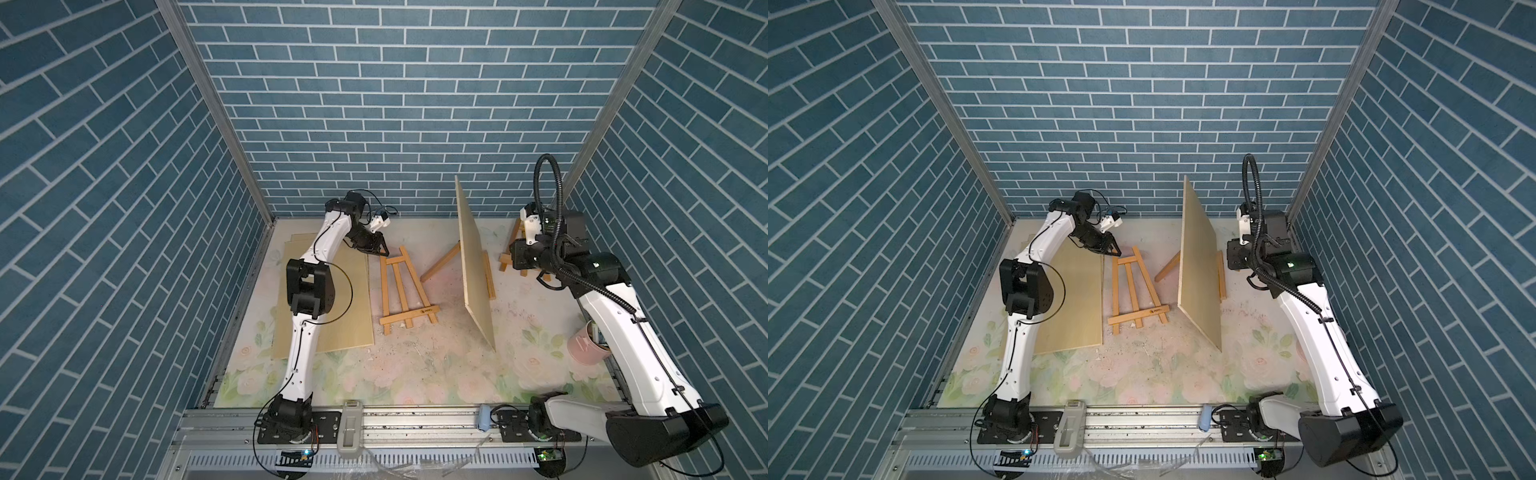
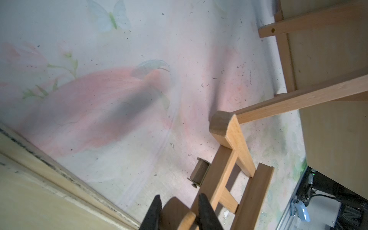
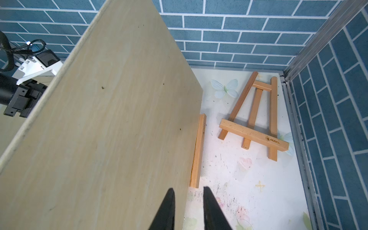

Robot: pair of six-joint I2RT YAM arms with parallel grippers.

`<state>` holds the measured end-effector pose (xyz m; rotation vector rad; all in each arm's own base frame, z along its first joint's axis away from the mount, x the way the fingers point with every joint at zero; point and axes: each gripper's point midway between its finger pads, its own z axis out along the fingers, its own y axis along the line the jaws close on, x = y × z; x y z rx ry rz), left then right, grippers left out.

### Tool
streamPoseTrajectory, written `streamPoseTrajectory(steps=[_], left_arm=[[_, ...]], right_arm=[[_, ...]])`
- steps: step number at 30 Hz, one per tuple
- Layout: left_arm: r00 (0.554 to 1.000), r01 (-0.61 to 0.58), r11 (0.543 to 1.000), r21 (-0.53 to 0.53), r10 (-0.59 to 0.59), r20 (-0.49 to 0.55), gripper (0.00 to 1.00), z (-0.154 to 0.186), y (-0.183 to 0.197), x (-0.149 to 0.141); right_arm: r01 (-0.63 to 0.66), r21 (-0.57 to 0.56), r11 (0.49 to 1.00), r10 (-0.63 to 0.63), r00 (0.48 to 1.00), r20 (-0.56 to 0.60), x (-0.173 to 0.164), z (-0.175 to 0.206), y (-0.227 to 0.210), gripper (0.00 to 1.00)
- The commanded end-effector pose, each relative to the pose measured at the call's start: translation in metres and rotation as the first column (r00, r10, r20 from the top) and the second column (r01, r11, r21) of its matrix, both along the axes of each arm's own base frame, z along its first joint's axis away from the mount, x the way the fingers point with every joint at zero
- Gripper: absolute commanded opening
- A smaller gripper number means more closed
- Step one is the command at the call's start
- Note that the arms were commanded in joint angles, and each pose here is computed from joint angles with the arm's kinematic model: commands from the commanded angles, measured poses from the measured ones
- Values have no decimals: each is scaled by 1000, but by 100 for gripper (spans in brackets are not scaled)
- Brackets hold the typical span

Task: Disassemble the easel
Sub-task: Place the easel at the center of the board.

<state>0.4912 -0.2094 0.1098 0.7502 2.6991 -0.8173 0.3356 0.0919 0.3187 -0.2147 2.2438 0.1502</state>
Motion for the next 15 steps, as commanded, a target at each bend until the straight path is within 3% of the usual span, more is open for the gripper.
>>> streamPoseTrajectory(steps=[1, 6, 15], left_arm=[[978, 7, 953, 301, -69, 197, 18, -40, 39, 43], [974, -27, 949, 314, -46, 222, 28, -45, 41, 53], [968, -67, 963, 260, 0, 252, 37, -46, 32, 66]], right_arm=[[32, -5, 999, -32, 999, -28, -6, -5, -5, 27], [45, -6, 999, -45, 998, -33, -8, -6, -7, 27], [67, -15, 998, -67, 997, -34, -11, -7, -12, 27]])
